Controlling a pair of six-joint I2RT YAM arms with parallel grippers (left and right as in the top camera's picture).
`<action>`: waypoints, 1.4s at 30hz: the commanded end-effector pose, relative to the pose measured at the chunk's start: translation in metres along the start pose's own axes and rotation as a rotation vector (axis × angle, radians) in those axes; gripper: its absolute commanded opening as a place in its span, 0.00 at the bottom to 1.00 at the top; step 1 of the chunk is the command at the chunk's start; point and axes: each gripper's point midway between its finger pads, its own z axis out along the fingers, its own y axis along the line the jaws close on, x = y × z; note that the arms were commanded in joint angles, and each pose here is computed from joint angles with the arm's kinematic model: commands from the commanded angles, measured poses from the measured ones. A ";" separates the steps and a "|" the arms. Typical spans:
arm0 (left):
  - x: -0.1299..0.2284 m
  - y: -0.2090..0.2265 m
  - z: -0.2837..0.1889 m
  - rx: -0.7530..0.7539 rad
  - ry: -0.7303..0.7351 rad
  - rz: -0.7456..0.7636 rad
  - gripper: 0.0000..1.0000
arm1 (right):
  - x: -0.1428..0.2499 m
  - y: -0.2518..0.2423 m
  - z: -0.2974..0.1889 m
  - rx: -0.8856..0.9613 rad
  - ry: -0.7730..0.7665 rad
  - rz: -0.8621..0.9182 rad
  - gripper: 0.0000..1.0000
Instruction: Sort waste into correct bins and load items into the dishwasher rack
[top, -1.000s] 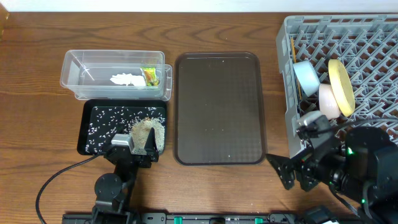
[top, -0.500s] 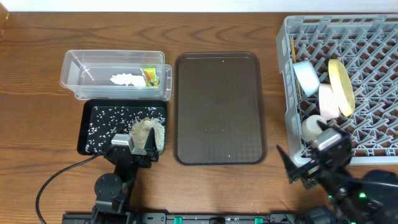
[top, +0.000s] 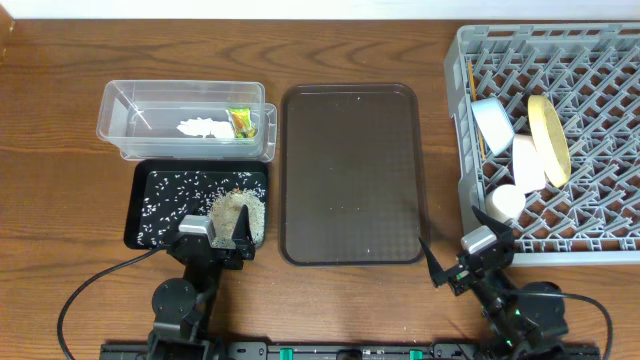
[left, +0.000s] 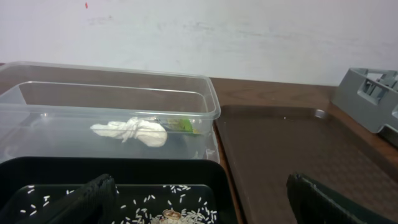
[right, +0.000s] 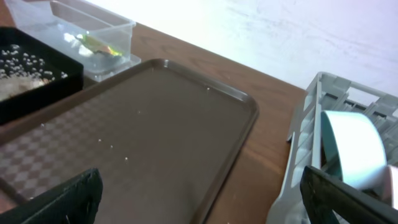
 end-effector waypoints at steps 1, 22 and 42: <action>0.015 0.003 0.002 -0.010 0.035 0.005 0.90 | 0.009 0.001 0.005 -0.004 -0.013 -0.001 0.99; 0.015 0.003 0.002 -0.010 0.035 0.005 0.90 | -0.002 -0.002 0.013 0.017 -0.137 -0.010 0.99; 0.015 0.003 0.002 -0.009 0.035 0.005 0.90 | -0.002 -0.002 0.013 0.017 -0.137 -0.010 0.99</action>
